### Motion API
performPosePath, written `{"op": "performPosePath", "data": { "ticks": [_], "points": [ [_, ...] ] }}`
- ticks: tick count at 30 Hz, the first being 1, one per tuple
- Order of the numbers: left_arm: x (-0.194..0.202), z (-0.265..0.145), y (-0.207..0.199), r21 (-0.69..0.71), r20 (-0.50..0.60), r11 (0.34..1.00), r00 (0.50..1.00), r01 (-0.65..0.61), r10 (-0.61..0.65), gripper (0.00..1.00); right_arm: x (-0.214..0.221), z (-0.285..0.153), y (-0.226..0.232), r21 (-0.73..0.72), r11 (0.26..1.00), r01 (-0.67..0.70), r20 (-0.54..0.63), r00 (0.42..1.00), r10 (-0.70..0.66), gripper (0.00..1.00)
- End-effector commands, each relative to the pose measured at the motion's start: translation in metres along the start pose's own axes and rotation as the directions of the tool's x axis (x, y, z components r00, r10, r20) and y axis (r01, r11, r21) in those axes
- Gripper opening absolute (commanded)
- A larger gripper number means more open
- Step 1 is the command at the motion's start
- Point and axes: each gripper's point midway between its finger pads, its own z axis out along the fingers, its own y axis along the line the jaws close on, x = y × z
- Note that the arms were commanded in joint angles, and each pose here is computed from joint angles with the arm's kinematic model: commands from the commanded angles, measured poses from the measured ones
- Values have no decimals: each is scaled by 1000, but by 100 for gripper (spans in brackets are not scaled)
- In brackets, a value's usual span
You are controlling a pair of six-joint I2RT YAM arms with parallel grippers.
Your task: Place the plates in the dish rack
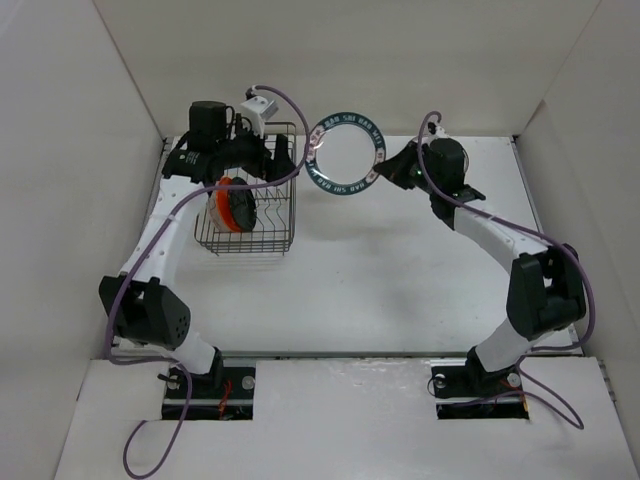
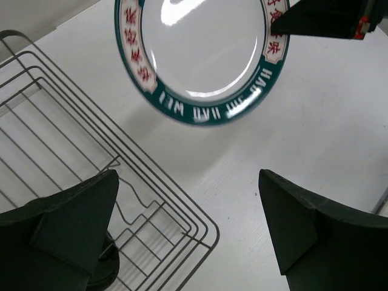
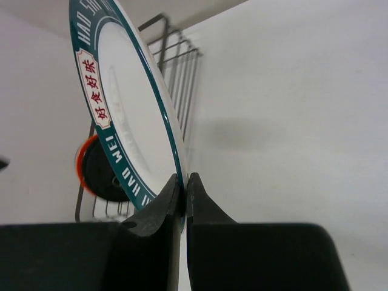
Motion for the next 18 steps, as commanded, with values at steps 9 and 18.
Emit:
{"op": "performPosePath", "data": {
  "ticks": [9, 18],
  "points": [
    [-16, 28, -13, 147, 52, 989, 999, -15, 8, 95, 26, -41, 113, -529, 794, 302, 30, 941, -338, 0],
    [-6, 29, -8, 117, 44, 993, 999, -29, 24, 54, 45, -43, 128, -598, 743, 300, 5, 929, -371, 0]
  ]
}}
